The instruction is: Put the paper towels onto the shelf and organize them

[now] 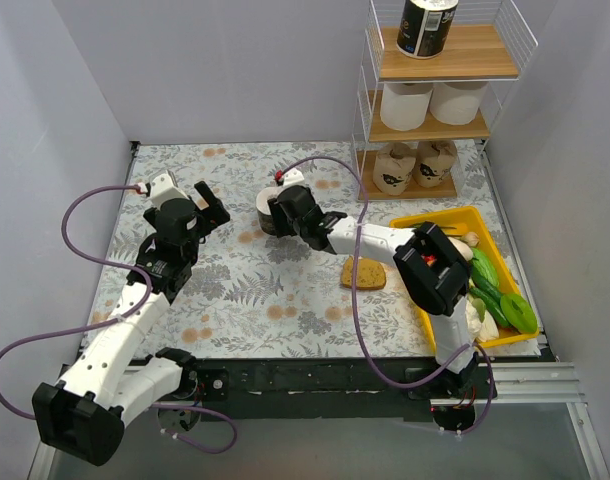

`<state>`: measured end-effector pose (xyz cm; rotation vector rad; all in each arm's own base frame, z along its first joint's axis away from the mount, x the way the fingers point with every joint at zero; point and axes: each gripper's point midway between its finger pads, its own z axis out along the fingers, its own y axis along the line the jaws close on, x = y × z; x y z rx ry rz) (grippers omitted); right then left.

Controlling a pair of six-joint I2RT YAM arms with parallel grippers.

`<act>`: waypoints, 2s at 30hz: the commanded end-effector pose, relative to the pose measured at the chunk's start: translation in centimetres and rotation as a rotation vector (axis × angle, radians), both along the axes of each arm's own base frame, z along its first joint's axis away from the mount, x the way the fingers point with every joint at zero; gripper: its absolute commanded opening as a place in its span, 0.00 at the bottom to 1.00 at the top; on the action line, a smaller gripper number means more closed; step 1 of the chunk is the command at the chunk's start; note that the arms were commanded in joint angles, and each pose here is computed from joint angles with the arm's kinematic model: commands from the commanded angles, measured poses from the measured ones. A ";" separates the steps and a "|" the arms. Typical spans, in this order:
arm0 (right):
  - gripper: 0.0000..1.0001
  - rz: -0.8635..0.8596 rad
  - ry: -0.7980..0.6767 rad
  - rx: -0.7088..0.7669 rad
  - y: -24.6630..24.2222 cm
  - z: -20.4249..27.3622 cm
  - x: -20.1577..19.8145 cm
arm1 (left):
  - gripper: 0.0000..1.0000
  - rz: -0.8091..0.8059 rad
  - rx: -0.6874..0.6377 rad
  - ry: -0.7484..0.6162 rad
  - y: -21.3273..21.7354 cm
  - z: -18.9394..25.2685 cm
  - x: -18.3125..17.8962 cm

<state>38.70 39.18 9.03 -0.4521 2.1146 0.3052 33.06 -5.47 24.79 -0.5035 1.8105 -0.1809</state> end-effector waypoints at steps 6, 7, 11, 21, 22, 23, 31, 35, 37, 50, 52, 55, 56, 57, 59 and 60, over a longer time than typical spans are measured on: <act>0.71 0.173 -0.111 0.048 3.2 10.1 1.0 | 0.98 0.052 -0.008 -0.072 1.2 2.1 -0.7; 0.72 0.199 -0.110 0.014 3.6 9.4 1.3 | 0.98 0.061 -0.006 -0.073 1.4 2.1 -0.8; 0.73 0.257 -0.129 -0.025 4.8 9.6 2.0 | 0.98 0.079 -0.008 -0.085 1.7 2.3 -1.0; 0.72 0.354 -0.159 -0.044 6.9 9.0 2.7 | 0.98 0.087 -0.009 -0.086 1.8 2.4 -0.9; 0.71 0.355 -0.157 -0.048 7.1 8.6 2.8 | 0.98 0.087 -0.007 -0.084 1.8 2.3 -0.9; 0.72 0.355 -0.152 -0.055 7.1 8.2 2.9 | 0.98 0.087 -0.007 -0.083 1.8 2.3 -0.9; 0.69 0.353 -0.104 -0.107 6.7 5.0 2.8 | 0.98 0.081 -0.006 -0.078 1.7 2.2 -0.8; 0.68 0.359 -0.103 -0.144 6.4 4.0 3.0 | 0.98 0.078 -0.006 -0.075 1.6 2.1 -0.7; 0.66 0.355 -0.110 -0.162 6.3 3.9 3.1 | 0.98 0.077 -0.004 -0.073 1.6 2.1 -0.7; 0.45 0.443 -0.184 -0.289 5.7 3.9 2.4 | 0.98 0.071 -0.001 -0.065 1.5 1.8 -0.5; 0.42 0.458 -0.173 -0.304 5.6 3.7 2.2 | 0.98 0.071 -0.001 -0.064 1.5 1.8 -0.5; 0.41 0.473 -0.166 -0.315 5.5 3.9 1.7 | 0.98 0.072 0.001 -0.064 1.5 1.8 -0.6; 0.40 0.476 -0.163 -0.320 5.3 3.9 1.6 | 0.98 0.071 -0.001 -0.065 1.4 1.9 -0.6; 0.40 0.484 -0.175 -0.314 5.3 4.8 1.3 | 0.98 0.072 0.000 -0.067 1.5 1.9 -0.6; 0.40 0.527 -0.187 -0.326 5.2 5.1 0.5 | 0.98 0.071 0.001 -0.065 1.5 1.9 -0.6; 0.39 0.541 -0.217 -0.318 5.1 6.8 0.0 | 0.98 0.072 0.000 -0.067 1.5 1.9 -0.6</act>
